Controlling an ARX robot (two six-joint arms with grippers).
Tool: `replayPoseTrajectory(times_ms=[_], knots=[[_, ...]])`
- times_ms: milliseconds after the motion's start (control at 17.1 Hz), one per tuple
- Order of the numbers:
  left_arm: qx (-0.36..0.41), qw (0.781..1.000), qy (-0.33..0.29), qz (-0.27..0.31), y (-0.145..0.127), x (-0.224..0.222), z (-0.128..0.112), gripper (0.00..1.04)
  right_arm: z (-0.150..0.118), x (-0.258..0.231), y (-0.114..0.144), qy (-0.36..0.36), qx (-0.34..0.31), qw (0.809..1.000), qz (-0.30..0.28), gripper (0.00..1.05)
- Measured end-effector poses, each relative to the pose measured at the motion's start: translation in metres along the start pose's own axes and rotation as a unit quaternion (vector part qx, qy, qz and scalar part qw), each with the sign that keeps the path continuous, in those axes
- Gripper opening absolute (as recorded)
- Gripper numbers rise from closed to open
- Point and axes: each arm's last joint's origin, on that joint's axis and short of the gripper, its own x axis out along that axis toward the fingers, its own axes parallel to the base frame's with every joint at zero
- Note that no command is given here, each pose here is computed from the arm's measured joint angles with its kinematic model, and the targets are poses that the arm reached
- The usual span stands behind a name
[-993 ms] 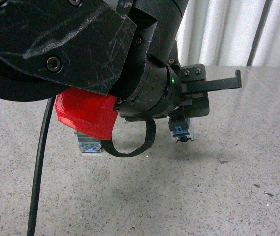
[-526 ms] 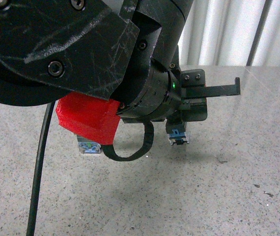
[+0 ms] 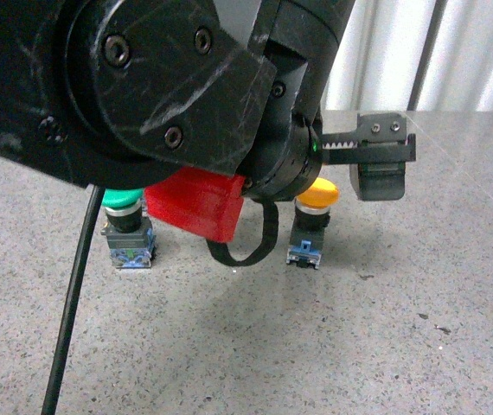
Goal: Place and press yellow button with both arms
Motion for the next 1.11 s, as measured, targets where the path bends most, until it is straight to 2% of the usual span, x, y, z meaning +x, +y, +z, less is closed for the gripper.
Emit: replayPoseTrajectory(times_ms=[58,409,701,759,818,934,993,1051,1109], knots=[[0.004,1.000,-0.003,0.009,0.003,-0.001,-0.002,0.98,0.000,0.000,0.000,0.000,0.000,1.000,-0.001,0.98],[0.028,0.993,-0.115,0.029,0.004,-0.004,0.004,0.98,0.000,0.000,0.000,0.000,0.000,1.000,0.000,0.98],[0.085,0.969,-0.212,0.094,0.002,-0.013,0.011,0.98,0.000,0.000,0.000,0.000,0.000,1.000,0.000,0.98],[0.065,0.957,-0.255,0.121,0.008,-0.018,0.011,0.91,0.000,0.000,0.000,-0.001,0.000,1.000,0.002,0.98],[0.051,0.951,-0.268,0.146,0.023,-0.031,0.004,0.82,0.000,0.000,0.000,-0.001,0.000,1.000,0.001,0.98],[0.047,0.949,-0.272,0.152,0.064,-0.074,-0.018,0.61,0.000,0.000,0.000,-0.001,0.000,1.000,0.000,0.98],[0.039,0.944,-0.282,0.169,0.107,-0.115,-0.030,0.37,0.000,0.000,0.000,-0.001,0.000,1.000,0.001,0.98],[0.049,0.951,-0.258,0.164,0.130,-0.138,-0.055,0.16,0.000,0.000,0.000,-0.001,0.000,1.000,0.001,0.98],[0.051,0.953,-0.254,0.160,0.137,-0.147,-0.061,0.06,0.000,0.000,0.000,0.000,0.000,1.000,0.001,0.98]])
